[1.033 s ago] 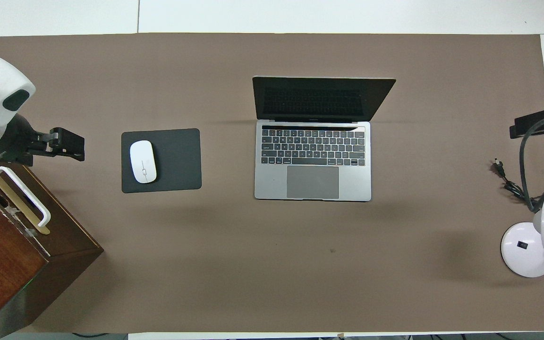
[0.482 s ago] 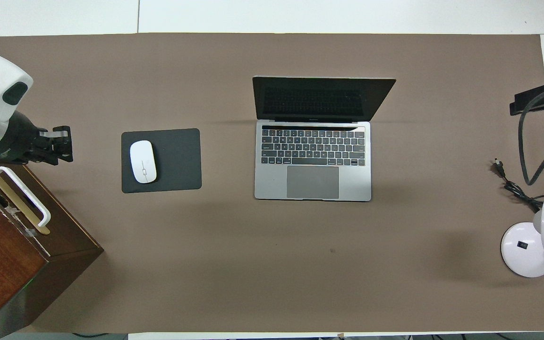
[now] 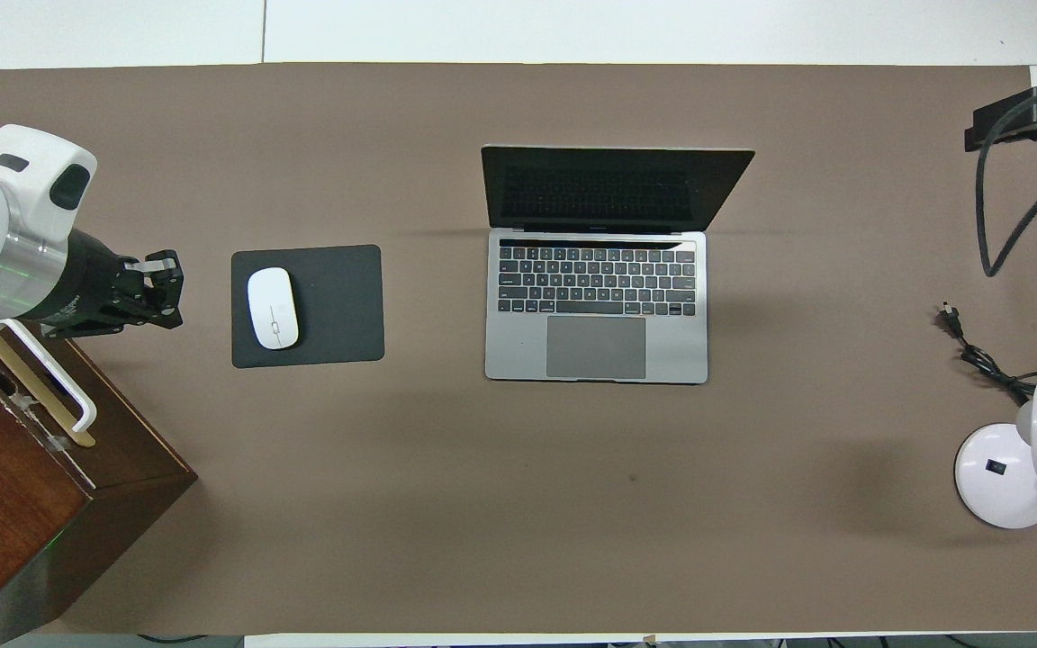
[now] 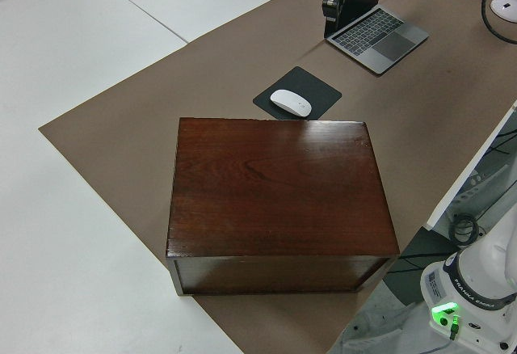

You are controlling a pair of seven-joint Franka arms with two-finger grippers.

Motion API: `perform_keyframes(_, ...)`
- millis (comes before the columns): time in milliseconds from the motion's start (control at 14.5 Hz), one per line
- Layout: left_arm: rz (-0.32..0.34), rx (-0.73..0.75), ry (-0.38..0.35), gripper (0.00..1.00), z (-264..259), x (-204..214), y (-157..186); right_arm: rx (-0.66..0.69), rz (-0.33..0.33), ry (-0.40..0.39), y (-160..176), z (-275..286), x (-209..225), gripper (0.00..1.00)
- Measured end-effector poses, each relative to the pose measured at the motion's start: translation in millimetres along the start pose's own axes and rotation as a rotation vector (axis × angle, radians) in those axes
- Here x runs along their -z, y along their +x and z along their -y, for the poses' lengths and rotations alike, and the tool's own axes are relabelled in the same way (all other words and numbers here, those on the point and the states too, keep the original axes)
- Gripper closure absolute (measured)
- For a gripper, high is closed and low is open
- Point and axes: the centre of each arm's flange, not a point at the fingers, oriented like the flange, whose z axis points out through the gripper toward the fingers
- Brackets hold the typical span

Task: Close laptop with both arms
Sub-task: 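Move the left gripper beside the laptop while the right gripper reaches the screen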

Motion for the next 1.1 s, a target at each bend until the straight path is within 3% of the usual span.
perform_keyframes(138,-0.005,0.158,-0.099,0.99,-7,-12,-3,0.012,-0.035,-0.004,13,8,-9,0.00)
perform_keyframes(344,-0.010,0.368,-0.190,0.99,-29,-33,-12,0.029,-0.080,-0.036,31,23,-15,0.00)
perform_keyframes(551,0.039,0.555,-0.297,0.99,-43,-51,-17,0.041,-0.122,-0.066,47,43,-27,0.00)
perform_keyframes(895,0.117,0.767,-0.389,0.99,-59,-98,-32,0.015,-0.185,-0.092,66,99,-58,0.00)
perform_keyframes(1102,0.229,0.940,-0.497,0.99,-72,-117,-44,-0.013,-0.211,-0.076,67,129,-60,0.00)
